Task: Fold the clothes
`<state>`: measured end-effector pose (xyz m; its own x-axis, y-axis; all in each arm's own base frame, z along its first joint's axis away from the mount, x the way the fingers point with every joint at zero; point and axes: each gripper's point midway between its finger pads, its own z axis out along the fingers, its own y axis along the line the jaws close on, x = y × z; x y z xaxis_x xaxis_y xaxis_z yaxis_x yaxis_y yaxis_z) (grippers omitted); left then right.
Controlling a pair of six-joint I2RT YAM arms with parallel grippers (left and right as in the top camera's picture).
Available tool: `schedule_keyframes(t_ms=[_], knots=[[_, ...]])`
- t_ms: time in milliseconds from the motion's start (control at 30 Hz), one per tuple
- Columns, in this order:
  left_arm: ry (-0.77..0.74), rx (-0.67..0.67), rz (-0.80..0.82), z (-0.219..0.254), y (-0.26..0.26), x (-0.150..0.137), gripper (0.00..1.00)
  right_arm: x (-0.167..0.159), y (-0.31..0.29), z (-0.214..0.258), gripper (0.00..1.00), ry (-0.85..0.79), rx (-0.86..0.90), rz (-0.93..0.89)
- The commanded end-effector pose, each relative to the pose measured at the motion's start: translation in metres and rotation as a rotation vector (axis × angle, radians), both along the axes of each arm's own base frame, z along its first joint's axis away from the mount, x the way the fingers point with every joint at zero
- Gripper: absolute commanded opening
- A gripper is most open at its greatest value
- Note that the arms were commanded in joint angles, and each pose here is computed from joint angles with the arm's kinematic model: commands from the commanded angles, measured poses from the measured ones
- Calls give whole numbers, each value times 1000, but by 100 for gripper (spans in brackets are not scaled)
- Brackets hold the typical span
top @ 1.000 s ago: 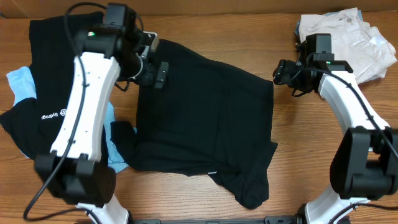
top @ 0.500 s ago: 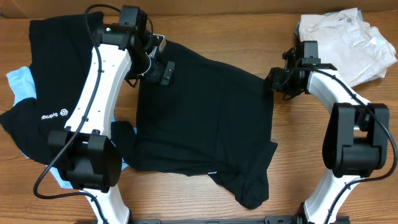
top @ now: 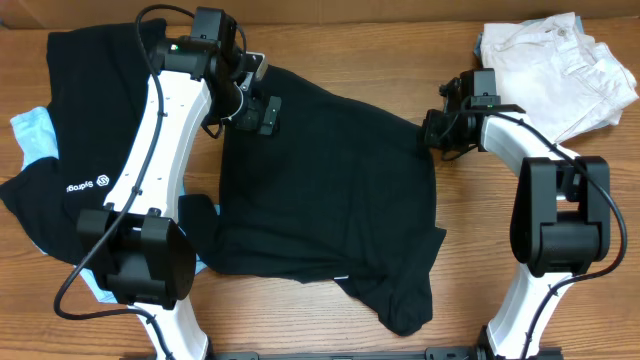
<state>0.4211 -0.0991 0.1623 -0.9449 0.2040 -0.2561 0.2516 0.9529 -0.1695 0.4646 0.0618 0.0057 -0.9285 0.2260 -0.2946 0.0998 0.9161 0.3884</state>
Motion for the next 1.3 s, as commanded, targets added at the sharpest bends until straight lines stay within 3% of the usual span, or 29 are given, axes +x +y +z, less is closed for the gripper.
schedule_keyframes(t_ms=[0, 167, 333, 467, 567, 833, 933, 1100, 1267], knots=[[12, -10, -9, -2, -3, -2, 100, 0, -25, 15, 4, 30, 17, -88], [8, -11, -10, -2, -4, -1, 100, -15, -86, 82, 4, 29, 10, -309], [7, -10, -30, -2, -12, -3, 100, -58, -147, 146, 4, 10, -8, -508], [61, 0, -76, -18, -28, -19, 100, -86, -160, 174, 84, -5, -20, -540], [141, 9, -113, -41, -40, -42, 100, -92, -156, 187, 100, -27, -10, -535], [335, 30, -174, -96, -56, -103, 98, -98, -147, 208, 100, -84, 4, -498], [354, 52, -141, -111, -51, -109, 93, -99, -147, 208, 99, -80, 3, -496], [359, 104, -65, -128, -40, -112, 88, -98, -147, 208, 87, -86, 2, -494], [303, 103, -61, -143, -40, -103, 65, -97, -147, 209, 81, -89, 1, -494]])
